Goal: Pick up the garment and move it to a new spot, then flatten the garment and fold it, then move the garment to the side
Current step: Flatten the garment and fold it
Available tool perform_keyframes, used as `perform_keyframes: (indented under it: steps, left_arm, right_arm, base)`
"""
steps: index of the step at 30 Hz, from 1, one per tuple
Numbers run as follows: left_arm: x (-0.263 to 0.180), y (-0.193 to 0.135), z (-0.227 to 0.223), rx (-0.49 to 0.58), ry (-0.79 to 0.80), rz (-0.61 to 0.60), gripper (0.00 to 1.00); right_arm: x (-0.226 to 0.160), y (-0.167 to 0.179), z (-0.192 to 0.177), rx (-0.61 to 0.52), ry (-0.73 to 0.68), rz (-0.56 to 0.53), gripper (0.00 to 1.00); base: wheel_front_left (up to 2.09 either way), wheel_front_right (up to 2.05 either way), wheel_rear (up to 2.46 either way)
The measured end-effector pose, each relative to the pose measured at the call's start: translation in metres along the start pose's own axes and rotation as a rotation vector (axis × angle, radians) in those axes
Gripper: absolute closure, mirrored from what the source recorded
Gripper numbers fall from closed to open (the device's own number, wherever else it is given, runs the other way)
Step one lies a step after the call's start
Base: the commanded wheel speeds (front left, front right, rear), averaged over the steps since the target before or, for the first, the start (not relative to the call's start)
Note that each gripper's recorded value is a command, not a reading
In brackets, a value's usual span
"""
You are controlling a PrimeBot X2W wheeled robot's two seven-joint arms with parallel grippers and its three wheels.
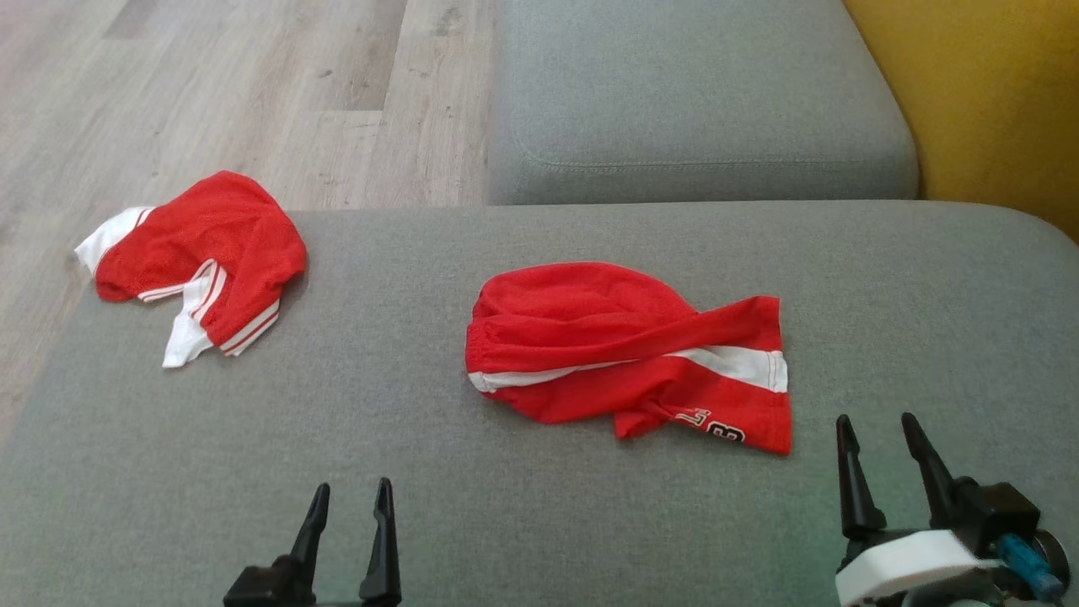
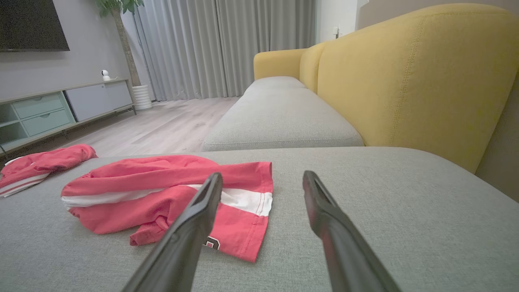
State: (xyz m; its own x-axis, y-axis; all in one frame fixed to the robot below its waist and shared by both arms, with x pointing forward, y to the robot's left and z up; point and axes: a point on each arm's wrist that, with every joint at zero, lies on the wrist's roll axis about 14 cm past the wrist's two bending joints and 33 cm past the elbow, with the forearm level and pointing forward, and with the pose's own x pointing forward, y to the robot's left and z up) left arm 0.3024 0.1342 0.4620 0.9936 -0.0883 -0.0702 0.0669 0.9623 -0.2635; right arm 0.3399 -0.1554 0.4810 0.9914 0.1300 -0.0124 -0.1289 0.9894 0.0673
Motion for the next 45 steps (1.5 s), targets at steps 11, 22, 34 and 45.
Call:
perform_keyframes:
  steps: [11,22,34,45]
  left_arm:
    - [-0.002,0.008,0.000,0.011,0.002,0.021,0.00]
    - [0.000,0.011,-0.004,0.005,0.020,0.033,0.00]
    - [0.041,-0.010,-0.005,0.039,0.095,-0.079,0.00]
    - [0.117,-0.043,-0.039,0.044,0.275,-0.238,0.00]
  right_arm:
    - [0.003,0.008,0.002,0.010,0.000,0.025,0.00]
    - [0.004,0.007,-0.007,0.014,0.031,0.022,0.00]
    - [0.009,0.003,-0.024,0.024,0.091,0.008,0.00]
    - [0.046,-0.008,-0.027,0.004,0.105,-0.008,0.00]
  base:
    - [0.00,0.00,0.00]
    - [0.00,0.00,0.00]
    - [0.00,0.00,0.00]
    - [0.00,0.00,0.00]
